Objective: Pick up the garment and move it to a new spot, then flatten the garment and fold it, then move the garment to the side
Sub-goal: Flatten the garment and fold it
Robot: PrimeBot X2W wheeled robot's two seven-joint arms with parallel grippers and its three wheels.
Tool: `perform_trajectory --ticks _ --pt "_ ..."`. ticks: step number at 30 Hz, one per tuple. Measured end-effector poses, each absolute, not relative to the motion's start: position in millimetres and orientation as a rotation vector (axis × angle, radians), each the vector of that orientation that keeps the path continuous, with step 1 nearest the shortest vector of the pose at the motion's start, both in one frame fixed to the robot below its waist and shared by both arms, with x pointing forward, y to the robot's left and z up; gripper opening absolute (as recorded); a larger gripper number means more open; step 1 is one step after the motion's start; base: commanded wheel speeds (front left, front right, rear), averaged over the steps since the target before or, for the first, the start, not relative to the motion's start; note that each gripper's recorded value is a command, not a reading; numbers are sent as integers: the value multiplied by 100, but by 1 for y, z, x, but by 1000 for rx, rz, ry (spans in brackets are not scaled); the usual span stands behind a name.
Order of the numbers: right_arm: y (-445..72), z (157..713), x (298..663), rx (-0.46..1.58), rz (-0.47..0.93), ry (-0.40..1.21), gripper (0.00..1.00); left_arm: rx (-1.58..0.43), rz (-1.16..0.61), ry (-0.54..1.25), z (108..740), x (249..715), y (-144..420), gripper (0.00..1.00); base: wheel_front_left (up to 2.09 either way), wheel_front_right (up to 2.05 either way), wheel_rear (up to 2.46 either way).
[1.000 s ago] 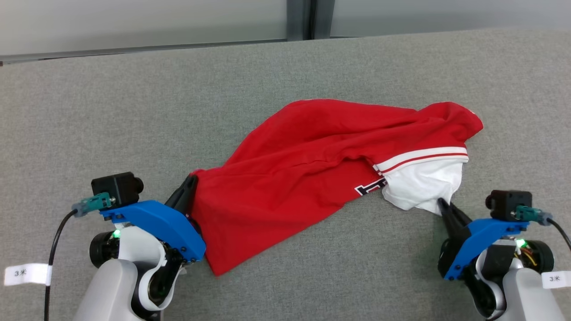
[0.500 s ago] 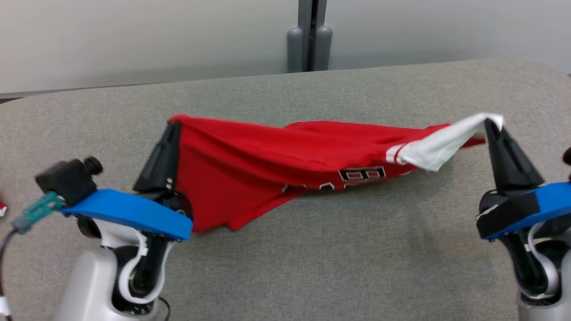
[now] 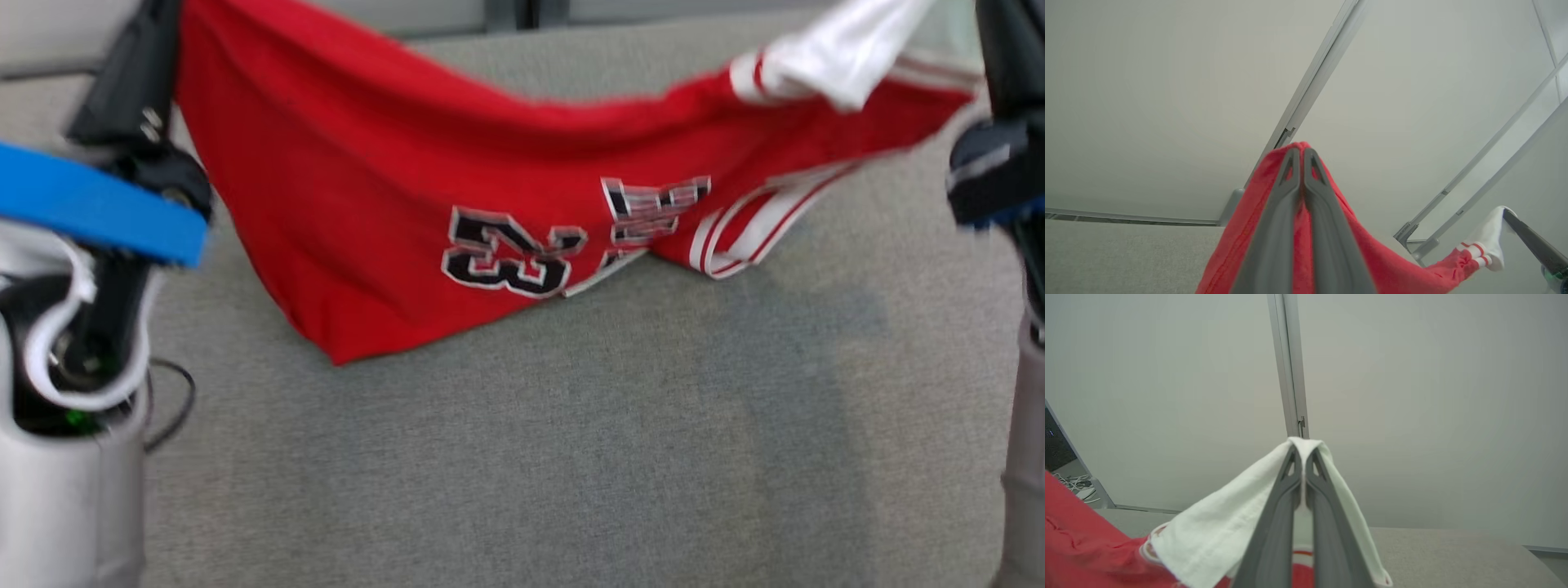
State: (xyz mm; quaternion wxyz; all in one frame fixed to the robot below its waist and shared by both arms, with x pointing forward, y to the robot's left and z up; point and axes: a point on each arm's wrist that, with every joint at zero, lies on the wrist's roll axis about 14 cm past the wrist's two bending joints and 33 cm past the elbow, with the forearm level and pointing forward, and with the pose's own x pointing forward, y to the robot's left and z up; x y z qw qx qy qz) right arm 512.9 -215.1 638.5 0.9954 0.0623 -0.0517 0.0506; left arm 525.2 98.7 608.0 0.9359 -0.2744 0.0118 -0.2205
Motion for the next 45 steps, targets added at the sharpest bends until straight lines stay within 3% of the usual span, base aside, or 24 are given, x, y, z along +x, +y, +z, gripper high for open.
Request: perform_trajectory --ticks 4,10,17,22,25,31,37,45 --pt "-214 632 568 162 114 -135 0 -538 -398 2 594 581 107 0 0 0 0" --pt "-203 678 629 74 139 -401 0 -440 -299 -167 611 644 136 0 0 0 0" --pt "-196 775 627 -40 163 -768 0 -273 -277 -491 693 655 152 0 0 0 0" --pt "-198 796 618 -81 178 -821 0 -226 -325 -582 708 650 140 0 0 0 0" --pt "-199 761 621 -92 194 -742 0 -223 -345 -554 682 649 133 0 0 0 0" --pt "-204 618 606 29 208 -393 0 -275 -358 -315 572 627 116 0 0 0 0" --pt "-210 511 537 209 152 -79 0 -346 -297 -46 478 557 122 0 0 0 0" --pt "-212 464 439 293 79 192 0 -405 -232 159 429 445 137 0 0 0 0"
